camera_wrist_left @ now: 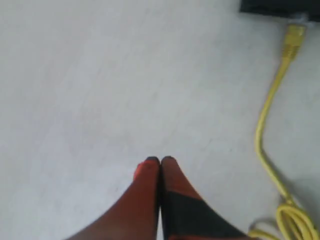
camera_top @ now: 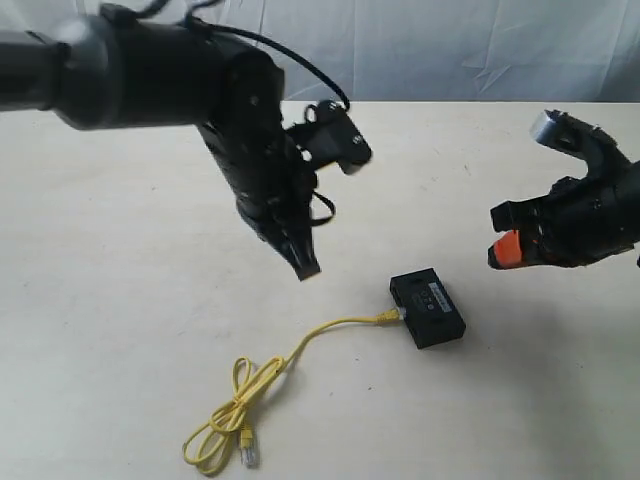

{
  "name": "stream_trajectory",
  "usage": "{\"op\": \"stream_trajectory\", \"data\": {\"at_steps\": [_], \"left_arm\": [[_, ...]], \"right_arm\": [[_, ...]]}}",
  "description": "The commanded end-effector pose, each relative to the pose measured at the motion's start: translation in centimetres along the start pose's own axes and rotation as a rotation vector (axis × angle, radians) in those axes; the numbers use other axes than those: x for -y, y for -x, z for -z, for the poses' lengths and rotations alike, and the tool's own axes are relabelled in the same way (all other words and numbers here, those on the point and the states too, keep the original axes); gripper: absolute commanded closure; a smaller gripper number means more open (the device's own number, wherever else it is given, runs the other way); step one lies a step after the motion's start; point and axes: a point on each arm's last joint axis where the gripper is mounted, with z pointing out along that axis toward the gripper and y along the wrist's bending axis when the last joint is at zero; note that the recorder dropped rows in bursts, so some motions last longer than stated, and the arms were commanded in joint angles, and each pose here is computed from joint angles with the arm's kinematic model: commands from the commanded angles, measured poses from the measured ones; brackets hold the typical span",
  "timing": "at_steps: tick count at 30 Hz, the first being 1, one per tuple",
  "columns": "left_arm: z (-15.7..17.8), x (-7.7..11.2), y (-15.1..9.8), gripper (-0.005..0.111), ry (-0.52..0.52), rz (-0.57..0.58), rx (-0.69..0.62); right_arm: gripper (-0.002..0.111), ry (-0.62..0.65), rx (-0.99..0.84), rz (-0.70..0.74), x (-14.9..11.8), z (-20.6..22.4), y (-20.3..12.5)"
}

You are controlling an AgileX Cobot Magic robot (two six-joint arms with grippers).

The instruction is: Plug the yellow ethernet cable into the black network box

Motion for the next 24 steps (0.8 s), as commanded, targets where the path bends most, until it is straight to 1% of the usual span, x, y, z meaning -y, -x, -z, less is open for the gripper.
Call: {"op": "stream_trajectory", "data": {"at_steps": [1, 2, 6, 11, 15, 18, 21, 24], "left_arm": [[4.6, -4.1, -3.1, 0.107, 0.049, 0.246, 0.018], [5.6, -4.9, -3.8, 0.107, 0.070, 0.296, 0.052], [9.2, -6.9, -6.9, 0.107, 0.146, 0.455, 0.174], [12.8, -7.7, -10.8, 0.107, 0.227, 0.606, 0.347], [15.4, -7.4, -14.0, 0.107, 0.315, 0.702, 0.482], [16.8, -6.7, -16.0, 0.107, 0.385, 0.734, 0.552], [17.7, -5.8, -17.5, 0.107, 0.433, 0.745, 0.582], [18.4, -5.3, -18.4, 0.107, 0.486, 0.723, 0.582]], "right_arm": [[0.109, -0.163, 0.196, 0.104, -1.2, 3.9, -1.4], [0.109, -0.202, 0.261, 0.137, -1.7, 5.2, -1.8], [0.109, -0.291, 0.429, 0.217, -3.2, 8.3, -3.2], [0.109, -0.369, 0.622, 0.282, -4.8, 11.3, -6.0], [0.109, -0.387, 0.740, 0.328, -5.9, 12.8, -8.6], [0.109, -0.391, 0.801, 0.355, -6.5, 13.3, -10.2], [0.109, -0.391, 0.855, 0.380, -7.0, 13.9, -11.3], [0.109, -0.390, 0.894, 0.401, -7.4, 14.3, -12.2]]}}
